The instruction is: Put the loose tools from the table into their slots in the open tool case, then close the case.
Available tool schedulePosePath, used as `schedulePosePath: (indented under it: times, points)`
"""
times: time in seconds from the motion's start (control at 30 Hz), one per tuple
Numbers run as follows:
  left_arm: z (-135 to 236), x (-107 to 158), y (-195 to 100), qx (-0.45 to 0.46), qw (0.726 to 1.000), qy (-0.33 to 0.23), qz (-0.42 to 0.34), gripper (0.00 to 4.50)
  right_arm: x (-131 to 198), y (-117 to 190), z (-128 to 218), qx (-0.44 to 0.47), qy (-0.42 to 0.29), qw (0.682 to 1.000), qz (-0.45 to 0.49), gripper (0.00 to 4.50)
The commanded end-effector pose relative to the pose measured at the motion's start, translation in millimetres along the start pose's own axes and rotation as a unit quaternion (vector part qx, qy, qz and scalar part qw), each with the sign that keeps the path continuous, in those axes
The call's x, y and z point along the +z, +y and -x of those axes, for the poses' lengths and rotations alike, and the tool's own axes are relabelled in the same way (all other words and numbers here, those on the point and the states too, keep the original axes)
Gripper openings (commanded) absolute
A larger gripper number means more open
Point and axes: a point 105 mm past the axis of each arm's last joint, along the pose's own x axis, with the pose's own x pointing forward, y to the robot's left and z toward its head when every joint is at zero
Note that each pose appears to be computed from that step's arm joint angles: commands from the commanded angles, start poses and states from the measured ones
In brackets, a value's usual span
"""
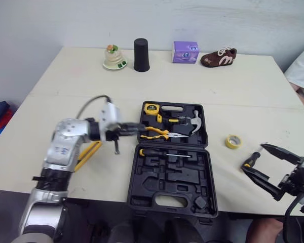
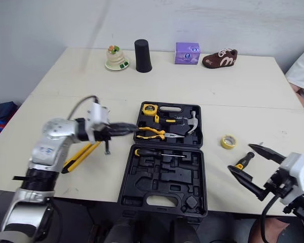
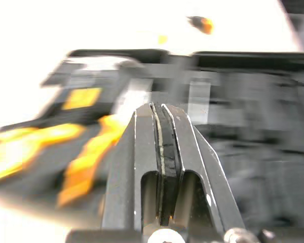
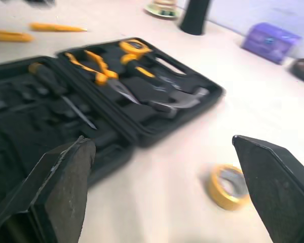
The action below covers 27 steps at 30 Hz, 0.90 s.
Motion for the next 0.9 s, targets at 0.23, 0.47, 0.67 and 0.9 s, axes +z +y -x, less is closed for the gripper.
schedulePosePath:
  times: [0.23,0.47,0.67,0.9]
  points:
    - [113,-33,16,0.173,0.981,0.078,0.042,4.38,-26,-38,80,-0.177,0.049,0.98,0.07,4.5]
    - [219,-66,10,0.346,0.922,0.163,0.064,4.45,-66,-46,153,-0.314,0.133,0.936,0.087,4.5]
    - [292,-87,-5,0.497,0.844,0.191,0.064,4.45,-86,-43,186,-0.393,0.165,0.901,0.076,4.5]
    - [239,-79,6,0.431,0.887,0.148,0.07,4.45,-76,-43,137,-0.352,0.115,0.927,0.065,4.5]
